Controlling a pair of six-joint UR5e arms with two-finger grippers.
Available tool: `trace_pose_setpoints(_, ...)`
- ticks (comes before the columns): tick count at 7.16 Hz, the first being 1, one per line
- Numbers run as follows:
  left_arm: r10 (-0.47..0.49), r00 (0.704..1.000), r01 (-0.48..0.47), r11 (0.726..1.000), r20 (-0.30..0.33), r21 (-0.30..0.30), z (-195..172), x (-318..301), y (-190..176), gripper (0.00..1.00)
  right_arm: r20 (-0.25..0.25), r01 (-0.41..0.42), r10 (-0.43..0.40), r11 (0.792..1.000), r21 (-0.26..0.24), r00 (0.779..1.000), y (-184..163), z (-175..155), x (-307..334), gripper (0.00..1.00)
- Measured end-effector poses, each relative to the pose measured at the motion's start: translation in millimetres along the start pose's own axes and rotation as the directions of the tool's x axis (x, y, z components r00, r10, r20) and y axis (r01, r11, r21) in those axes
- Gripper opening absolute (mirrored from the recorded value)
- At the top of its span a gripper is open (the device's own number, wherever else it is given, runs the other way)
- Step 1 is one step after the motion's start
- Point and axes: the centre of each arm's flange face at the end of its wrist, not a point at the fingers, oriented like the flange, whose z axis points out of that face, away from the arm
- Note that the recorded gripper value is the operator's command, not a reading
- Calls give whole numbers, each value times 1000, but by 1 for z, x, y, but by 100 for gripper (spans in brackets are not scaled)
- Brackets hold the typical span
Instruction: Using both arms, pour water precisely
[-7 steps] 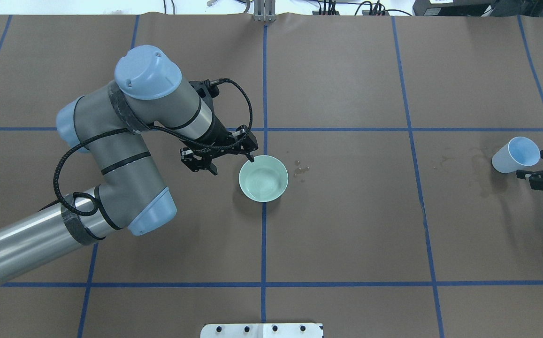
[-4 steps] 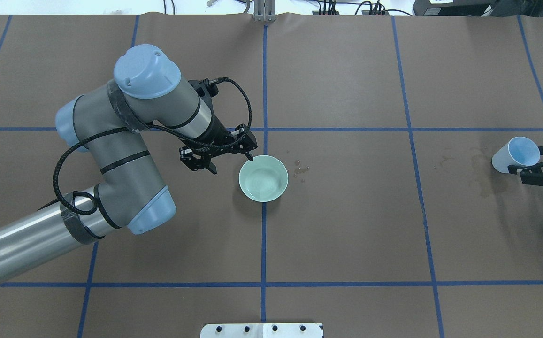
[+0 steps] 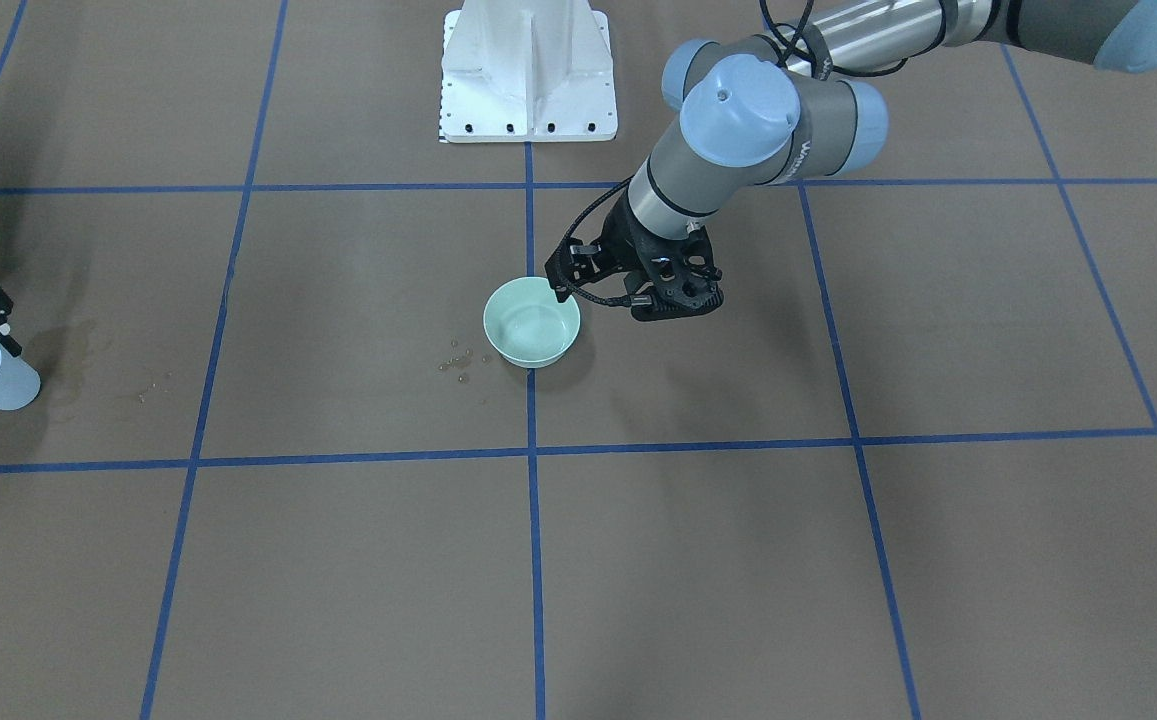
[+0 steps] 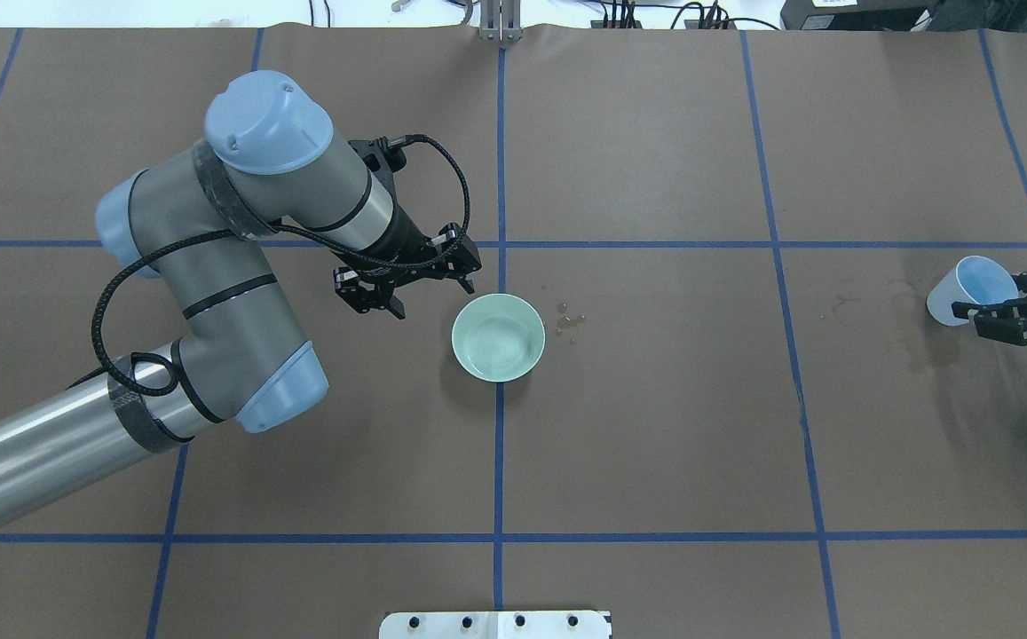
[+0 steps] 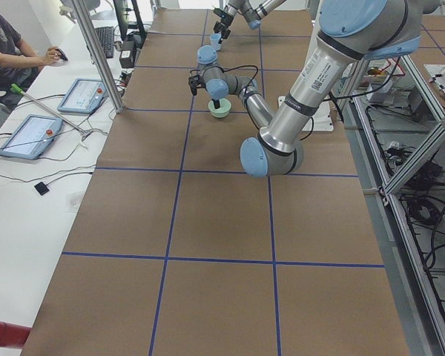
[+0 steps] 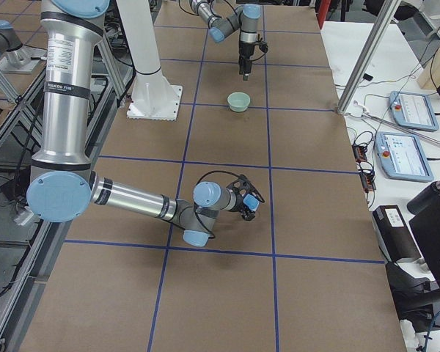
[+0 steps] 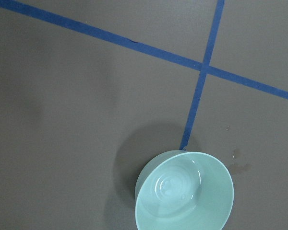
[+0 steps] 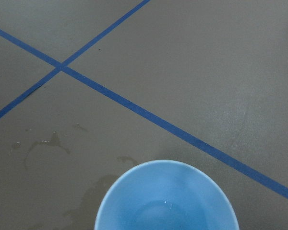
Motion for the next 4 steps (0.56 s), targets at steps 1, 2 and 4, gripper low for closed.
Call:
trace_pose_setpoints(1,-1,1000,1,1000,-2,2,-2,0,-1,92,10,2,-2,1000,7,1000,-6,1,-3,0)
trace_pose_setpoints(2,-6,1000,6,1000,-6,5,-10,-7,-6,92,33,-15,14,1000,18,999,-21,2,-12,0)
trace_pose_setpoints(4,5,1000,-5,1000,-7,6,-50,-73,-29,92,89,-112,112,994,-5,990,-76,10,-43,0)
